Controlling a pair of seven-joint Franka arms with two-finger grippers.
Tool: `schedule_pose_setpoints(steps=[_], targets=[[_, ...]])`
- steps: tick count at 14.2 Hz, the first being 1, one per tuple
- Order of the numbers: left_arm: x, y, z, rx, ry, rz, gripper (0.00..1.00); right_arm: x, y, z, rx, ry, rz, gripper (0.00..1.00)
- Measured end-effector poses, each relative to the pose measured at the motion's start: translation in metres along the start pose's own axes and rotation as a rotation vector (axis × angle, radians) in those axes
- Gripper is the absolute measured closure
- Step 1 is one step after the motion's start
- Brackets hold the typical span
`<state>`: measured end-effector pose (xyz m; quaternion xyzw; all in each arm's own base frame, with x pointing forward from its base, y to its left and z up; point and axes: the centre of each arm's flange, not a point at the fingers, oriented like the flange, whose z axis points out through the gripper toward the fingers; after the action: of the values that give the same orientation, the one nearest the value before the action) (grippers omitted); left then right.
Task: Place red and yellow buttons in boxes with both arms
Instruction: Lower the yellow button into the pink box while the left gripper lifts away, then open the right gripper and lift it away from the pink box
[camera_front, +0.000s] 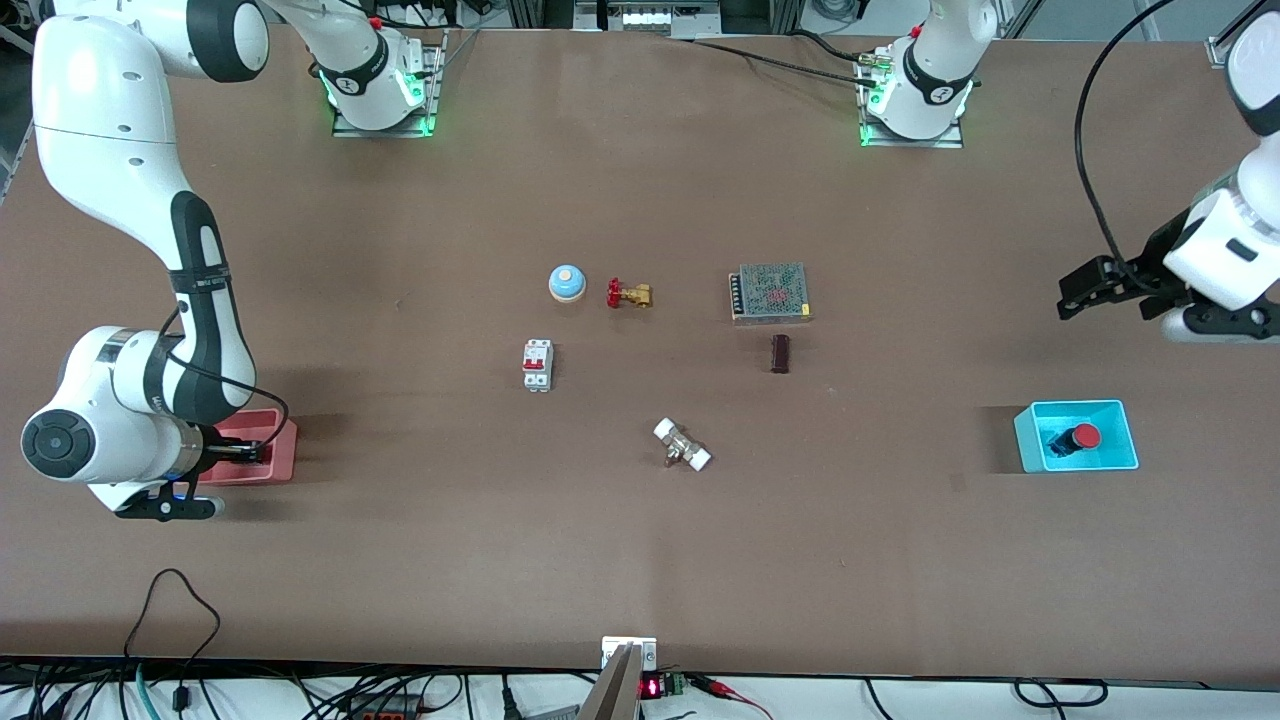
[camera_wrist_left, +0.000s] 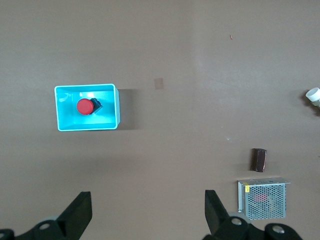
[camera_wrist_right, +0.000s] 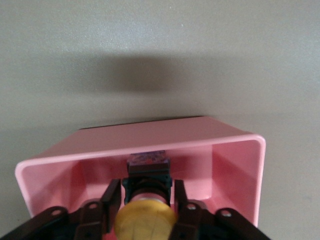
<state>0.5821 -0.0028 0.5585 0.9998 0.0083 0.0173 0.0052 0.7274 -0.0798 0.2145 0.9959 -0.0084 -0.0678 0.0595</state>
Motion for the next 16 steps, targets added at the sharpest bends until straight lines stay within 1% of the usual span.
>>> schedule_pose_setpoints(steps=[4, 5, 7, 11, 13, 16], targets=[[-0.011, 0.009, -0.006, 0.006, 0.003, 0.025, 0.00, 0.003, 0.001, -0.014, 0.017, 0.023, 0.011, 0.04], [-0.015, 0.009, -0.008, 0.008, 0.005, 0.026, 0.00, 0.002, 0.002, -0.022, 0.019, 0.018, 0.012, 0.00], [-0.024, 0.005, -0.013, 0.011, 0.012, 0.031, 0.00, -0.002, 0.005, -0.045, 0.024, 0.008, 0.016, 0.00], [-0.043, -0.007, -0.025, 0.011, 0.030, 0.032, 0.00, -0.018, 0.017, -0.118, 0.039, 0.029, 0.030, 0.00], [-0.045, -0.009, -0.027, 0.011, 0.033, 0.028, 0.00, -0.032, 0.019, -0.166, 0.053, 0.047, 0.031, 0.00], [-0.045, -0.012, -0.028, 0.010, 0.040, 0.024, 0.00, -0.067, 0.016, -0.246, 0.082, 0.062, 0.022, 0.00]])
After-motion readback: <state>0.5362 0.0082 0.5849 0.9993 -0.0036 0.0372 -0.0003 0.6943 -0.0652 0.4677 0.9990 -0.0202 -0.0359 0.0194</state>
